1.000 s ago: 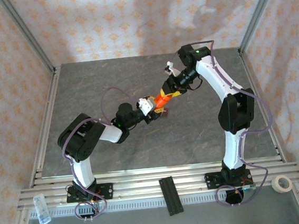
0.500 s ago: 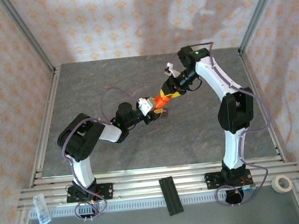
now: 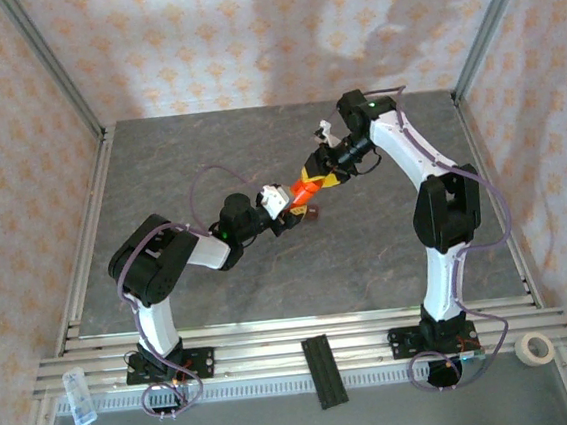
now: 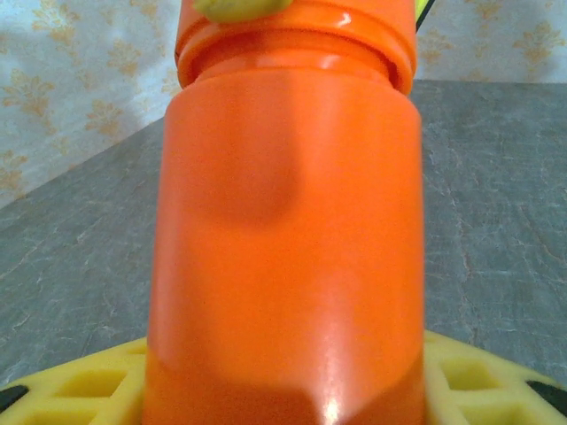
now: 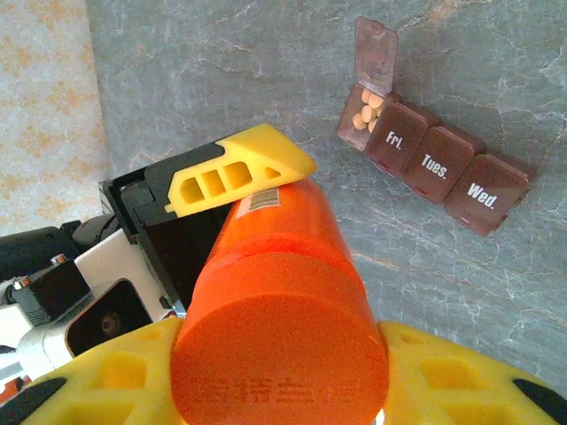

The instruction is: Sort the pills into containers

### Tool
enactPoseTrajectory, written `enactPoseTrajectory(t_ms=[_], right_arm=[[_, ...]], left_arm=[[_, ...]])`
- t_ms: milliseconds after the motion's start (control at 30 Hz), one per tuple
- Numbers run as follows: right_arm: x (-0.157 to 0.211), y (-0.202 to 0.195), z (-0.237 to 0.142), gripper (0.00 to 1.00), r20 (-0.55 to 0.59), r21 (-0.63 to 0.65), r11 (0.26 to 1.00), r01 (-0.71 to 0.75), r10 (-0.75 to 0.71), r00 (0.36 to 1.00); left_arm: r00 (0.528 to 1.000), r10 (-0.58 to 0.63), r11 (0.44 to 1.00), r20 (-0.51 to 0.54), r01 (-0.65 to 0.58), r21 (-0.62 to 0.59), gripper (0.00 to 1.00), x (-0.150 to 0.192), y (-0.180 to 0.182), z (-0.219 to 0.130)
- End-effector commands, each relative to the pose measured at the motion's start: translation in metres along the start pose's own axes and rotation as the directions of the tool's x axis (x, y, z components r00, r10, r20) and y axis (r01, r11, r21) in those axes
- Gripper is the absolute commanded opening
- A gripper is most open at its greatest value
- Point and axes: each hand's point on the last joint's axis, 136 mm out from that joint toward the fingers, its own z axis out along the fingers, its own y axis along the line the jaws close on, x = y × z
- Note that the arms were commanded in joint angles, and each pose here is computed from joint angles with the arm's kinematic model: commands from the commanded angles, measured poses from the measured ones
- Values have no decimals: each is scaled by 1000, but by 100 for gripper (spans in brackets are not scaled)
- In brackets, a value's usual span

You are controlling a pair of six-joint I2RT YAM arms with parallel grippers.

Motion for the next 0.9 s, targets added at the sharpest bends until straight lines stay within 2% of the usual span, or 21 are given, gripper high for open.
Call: enactPoseTrajectory(t_ms=[0, 467, 867], right_arm=[[-1, 21, 10, 39, -5, -60, 998, -7, 7, 1000], [-18, 26, 0, 50, 68, -33, 999, -36, 38, 997], [-30, 36, -13, 70, 115, -13, 1000, -7, 8, 993]], left_arm=[[977, 91, 996, 194, -94, 6, 0, -66, -1, 7], [980, 83, 997, 181, -82, -16, 0, -56, 2, 8], [981, 70, 998, 182, -69, -14, 0, -54, 1, 7]])
